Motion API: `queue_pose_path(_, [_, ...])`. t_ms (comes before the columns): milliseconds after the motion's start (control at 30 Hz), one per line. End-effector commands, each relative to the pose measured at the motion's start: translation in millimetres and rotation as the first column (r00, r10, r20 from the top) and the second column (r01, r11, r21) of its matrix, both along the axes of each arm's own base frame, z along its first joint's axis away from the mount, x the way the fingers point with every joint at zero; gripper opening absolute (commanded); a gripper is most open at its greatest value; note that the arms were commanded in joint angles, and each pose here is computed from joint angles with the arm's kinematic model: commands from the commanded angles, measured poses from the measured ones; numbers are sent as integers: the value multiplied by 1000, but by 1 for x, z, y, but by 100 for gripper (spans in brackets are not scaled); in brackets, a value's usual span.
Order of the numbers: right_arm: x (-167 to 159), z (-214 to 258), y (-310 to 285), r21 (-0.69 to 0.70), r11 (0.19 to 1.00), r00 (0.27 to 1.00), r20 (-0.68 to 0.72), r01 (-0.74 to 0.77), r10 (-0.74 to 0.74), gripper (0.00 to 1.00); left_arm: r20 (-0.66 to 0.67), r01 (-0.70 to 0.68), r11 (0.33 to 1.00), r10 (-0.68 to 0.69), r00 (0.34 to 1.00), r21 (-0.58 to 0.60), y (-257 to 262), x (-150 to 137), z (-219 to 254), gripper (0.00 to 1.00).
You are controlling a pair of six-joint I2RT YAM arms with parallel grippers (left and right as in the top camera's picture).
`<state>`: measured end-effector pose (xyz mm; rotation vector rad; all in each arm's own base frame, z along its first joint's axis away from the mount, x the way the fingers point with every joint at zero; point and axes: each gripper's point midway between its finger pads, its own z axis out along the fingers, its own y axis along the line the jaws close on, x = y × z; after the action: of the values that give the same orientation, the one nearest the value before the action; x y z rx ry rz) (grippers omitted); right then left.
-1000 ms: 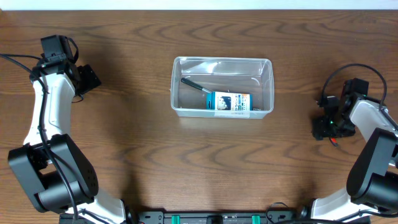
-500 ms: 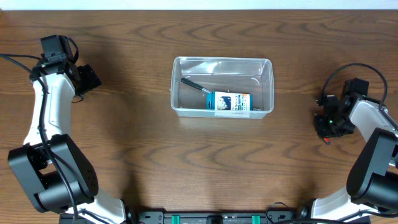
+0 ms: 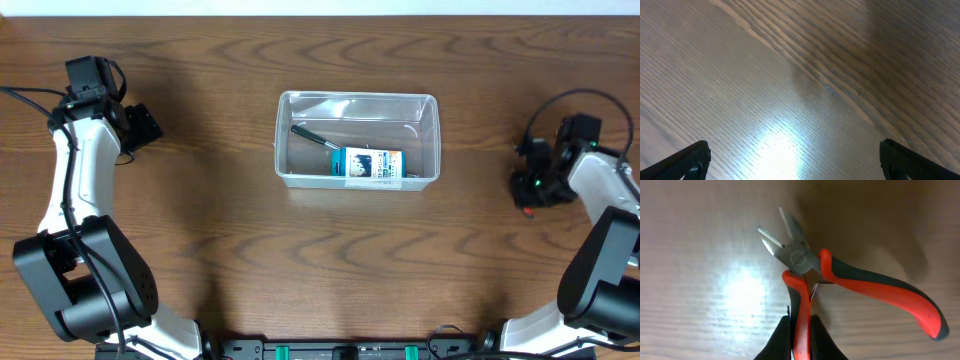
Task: Pack container
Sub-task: 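Lower the right gripper onto the red-handled pliers and grasp them, then carry the pliers with the right gripper over the container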
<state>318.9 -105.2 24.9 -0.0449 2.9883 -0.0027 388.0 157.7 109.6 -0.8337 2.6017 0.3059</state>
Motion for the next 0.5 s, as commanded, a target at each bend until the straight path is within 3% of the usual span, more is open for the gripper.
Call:
queue_pose_path(0, [34, 33, -6, -14, 1000, 995, 99, 8, -6, 1, 7, -8, 1000, 8, 1000, 13, 4, 4, 4, 98])
queue_pose_path(233, [93, 113, 13, -70, 995, 960, 264, -74, 90, 1, 7, -8, 1000, 8, 1000, 13, 4, 4, 4, 98])
queue_pose_path(467, [134, 192, 87, -121, 963, 872, 409, -242, 270, 1, 7, -9, 1000, 9, 1000, 13, 4, 4, 4, 98])
